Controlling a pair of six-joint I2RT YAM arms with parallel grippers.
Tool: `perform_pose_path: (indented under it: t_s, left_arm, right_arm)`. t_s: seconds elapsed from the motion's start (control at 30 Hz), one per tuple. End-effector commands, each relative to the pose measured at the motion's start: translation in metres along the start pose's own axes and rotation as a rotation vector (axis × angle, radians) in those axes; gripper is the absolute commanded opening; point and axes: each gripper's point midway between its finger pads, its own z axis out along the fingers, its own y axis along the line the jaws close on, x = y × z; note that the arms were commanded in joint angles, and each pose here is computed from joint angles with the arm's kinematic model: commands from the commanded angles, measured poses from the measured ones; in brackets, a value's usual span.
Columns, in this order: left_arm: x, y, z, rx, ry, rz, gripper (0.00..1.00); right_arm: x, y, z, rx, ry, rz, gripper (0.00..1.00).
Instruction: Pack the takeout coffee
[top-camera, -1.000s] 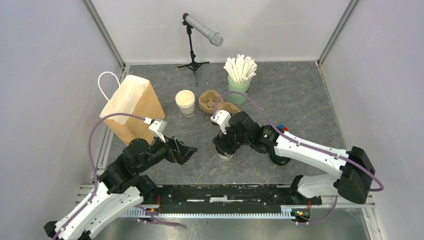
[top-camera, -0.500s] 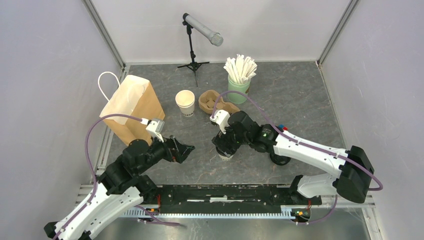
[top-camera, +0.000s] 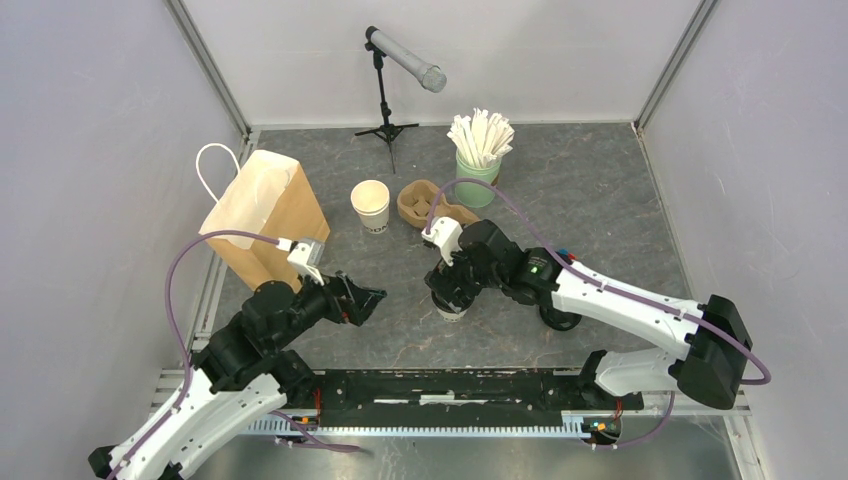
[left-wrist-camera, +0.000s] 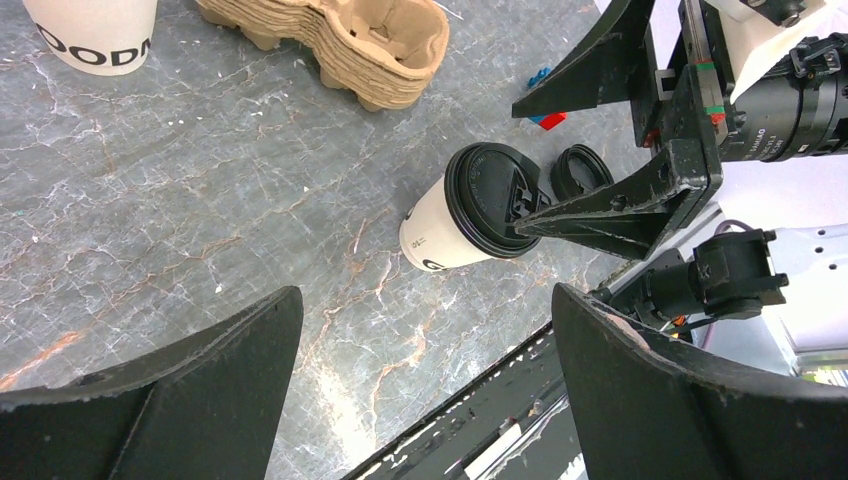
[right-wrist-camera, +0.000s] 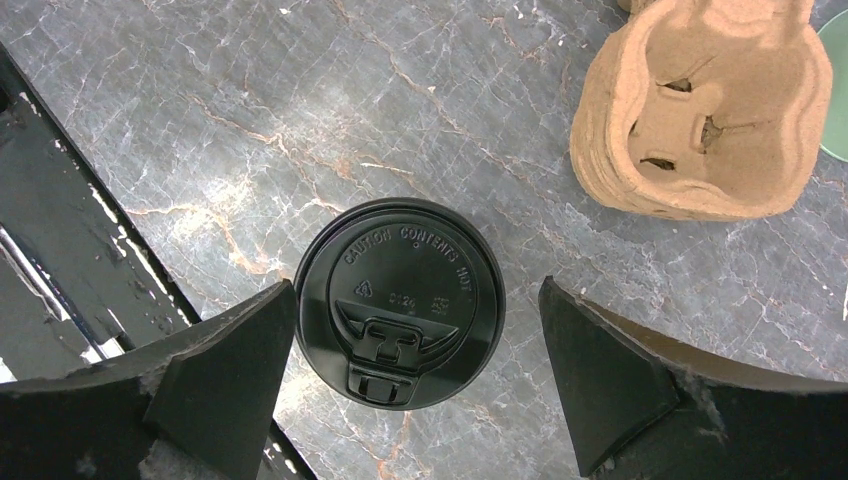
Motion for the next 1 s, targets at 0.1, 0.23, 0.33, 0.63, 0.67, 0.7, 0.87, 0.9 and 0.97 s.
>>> perform_pose_path:
  t_s: [0.1,0.23,0.33,0.63,0.67,0.7,0.87,0.9,0.97]
  left_arm:
    - [-0.013,-0.001,-0.007,0.003,-0.054,0.041,1.0]
    - [-0.014,-0.001,-0.008,0.006,-0.059,0.043,1.0]
    - [-0.014,-0.002,-0.008,0.008,-0.06,0.044,1.0]
    - [-0.013,-0.001,-0.008,0.005,-0.058,0.043,1.0]
    - [-0.013,-0.001,-0.008,0.004,-0.058,0.043,1.0]
    - [-0.013,-0.001,-0.008,0.004,-0.059,0.043,1.0]
    - [-0.012,0.0,-0.008,-0.001,-0.059,0.045,1.0]
    - [-0.012,0.0,-0.008,0.0,-0.059,0.045,1.0]
    - [-0.012,0.0,-0.008,-0.002,-0.058,0.045,1.0]
  right_arm:
    - [-0.005,0.005,0.002,-0.024,-0.01,-0.004,0.98]
    - [0.0,0.003,0.006,-0.011,0.009,-0.008,0.98]
    - [0.008,0.005,0.011,-0.018,0.033,-0.012,0.98]
    - [0.023,0.003,0.017,0.0,0.061,-0.019,0.98]
    - [0.023,0.002,0.017,0.0,0.06,-0.019,0.98]
    - [0.024,0.002,0.018,0.0,0.063,-0.019,0.98]
    - [0.009,0.004,0.009,-0.007,0.016,-0.001,0.98]
    - [0.003,0.004,0.006,-0.006,-0.002,0.001,0.98]
    - [-0.009,0.004,-0.002,-0.011,-0.034,0.006,0.98]
